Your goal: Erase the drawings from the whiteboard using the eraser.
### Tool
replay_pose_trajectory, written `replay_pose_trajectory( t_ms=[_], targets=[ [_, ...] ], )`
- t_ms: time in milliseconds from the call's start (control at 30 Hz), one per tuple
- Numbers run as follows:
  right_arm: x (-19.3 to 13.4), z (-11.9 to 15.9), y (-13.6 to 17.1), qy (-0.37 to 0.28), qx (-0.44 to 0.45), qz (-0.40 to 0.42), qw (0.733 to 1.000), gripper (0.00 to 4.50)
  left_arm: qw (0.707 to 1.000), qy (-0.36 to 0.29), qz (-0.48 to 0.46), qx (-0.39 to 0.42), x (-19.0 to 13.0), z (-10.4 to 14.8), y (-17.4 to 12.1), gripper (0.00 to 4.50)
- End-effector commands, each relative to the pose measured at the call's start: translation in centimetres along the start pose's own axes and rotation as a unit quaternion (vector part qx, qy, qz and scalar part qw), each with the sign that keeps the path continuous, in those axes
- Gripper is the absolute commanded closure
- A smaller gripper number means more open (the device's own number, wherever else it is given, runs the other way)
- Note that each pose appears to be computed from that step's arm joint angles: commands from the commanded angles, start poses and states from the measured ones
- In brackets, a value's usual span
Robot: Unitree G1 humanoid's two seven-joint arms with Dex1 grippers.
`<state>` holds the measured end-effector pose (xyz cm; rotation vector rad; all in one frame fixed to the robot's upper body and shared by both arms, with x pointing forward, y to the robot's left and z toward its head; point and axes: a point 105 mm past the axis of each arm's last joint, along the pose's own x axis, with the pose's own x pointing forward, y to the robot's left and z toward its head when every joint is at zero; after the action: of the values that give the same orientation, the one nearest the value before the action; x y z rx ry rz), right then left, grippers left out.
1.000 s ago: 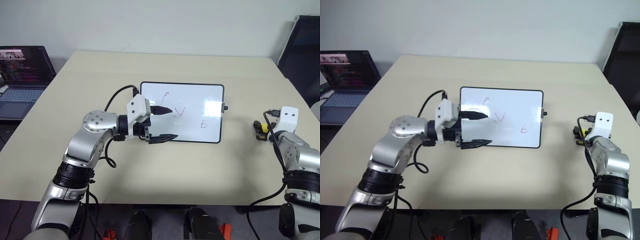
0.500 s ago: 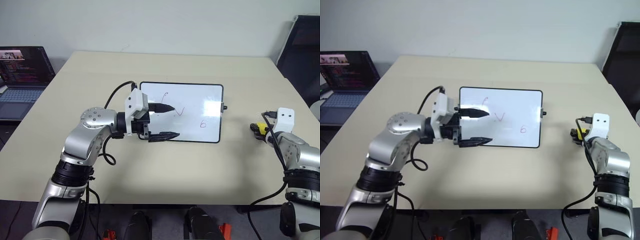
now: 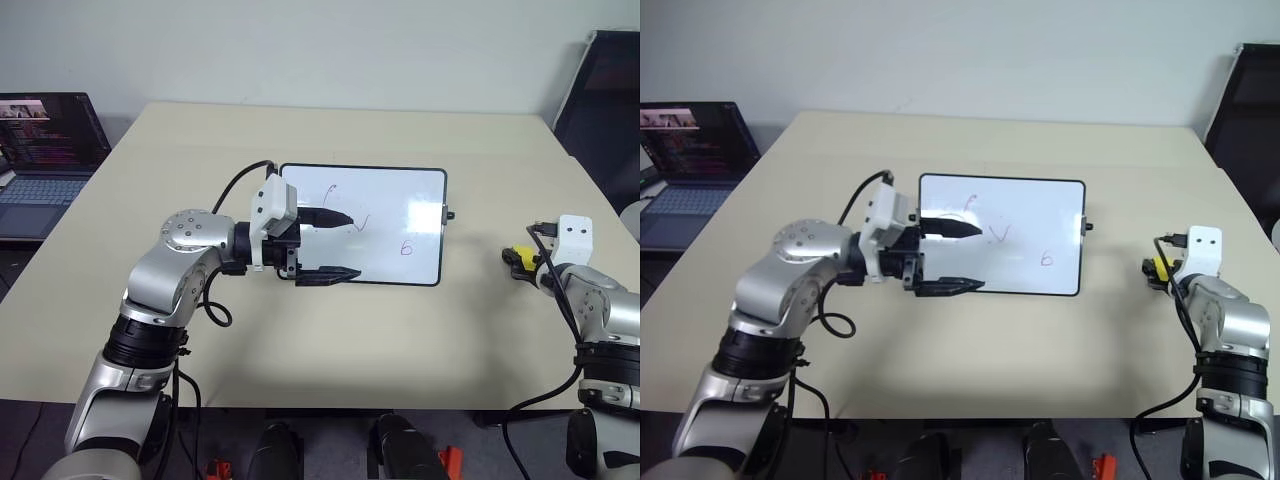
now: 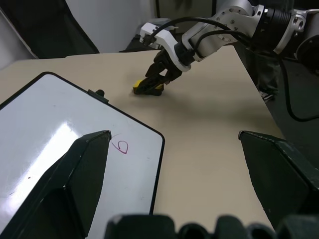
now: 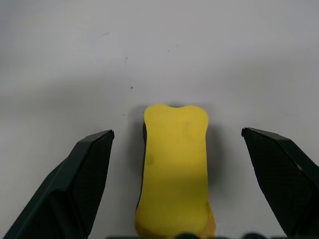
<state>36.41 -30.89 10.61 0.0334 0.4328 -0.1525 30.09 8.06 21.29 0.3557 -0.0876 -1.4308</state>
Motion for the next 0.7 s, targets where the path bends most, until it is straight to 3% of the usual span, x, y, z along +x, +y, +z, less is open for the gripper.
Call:
replay_pose_trajectory(
  t_ms=[33, 333, 433, 700],
  targets=[
    [-0.7, 1.5, 0.6, -0.031, -0.008, 0.022, 0.999, 0.17, 1.0, -0.01, -0.005, 0.024, -0.3, 1.3, 0.0, 0.0],
    [-1.8, 1.4, 1.6, -0.026, -0.049, 0.086, 0.995, 0.17, 1.0, -0.006, -0.007, 0.024, -0.6, 1.2, 0.0, 0.0],
    [-2.1, 1.6, 1.9, -0.029, -0.059, 0.104, 0.992, 0.86, 1.0, -0.006, -0.007, 0.023, -0.6, 1.2, -0.1, 0.0],
    [-2.0, 2.1, 1.0, -0.034, -0.085, 0.088, 0.992, 3.76, 1.0, -0.006, -0.006, 0.023, -0.6, 1.0, -0.1, 0.0]
  ],
)
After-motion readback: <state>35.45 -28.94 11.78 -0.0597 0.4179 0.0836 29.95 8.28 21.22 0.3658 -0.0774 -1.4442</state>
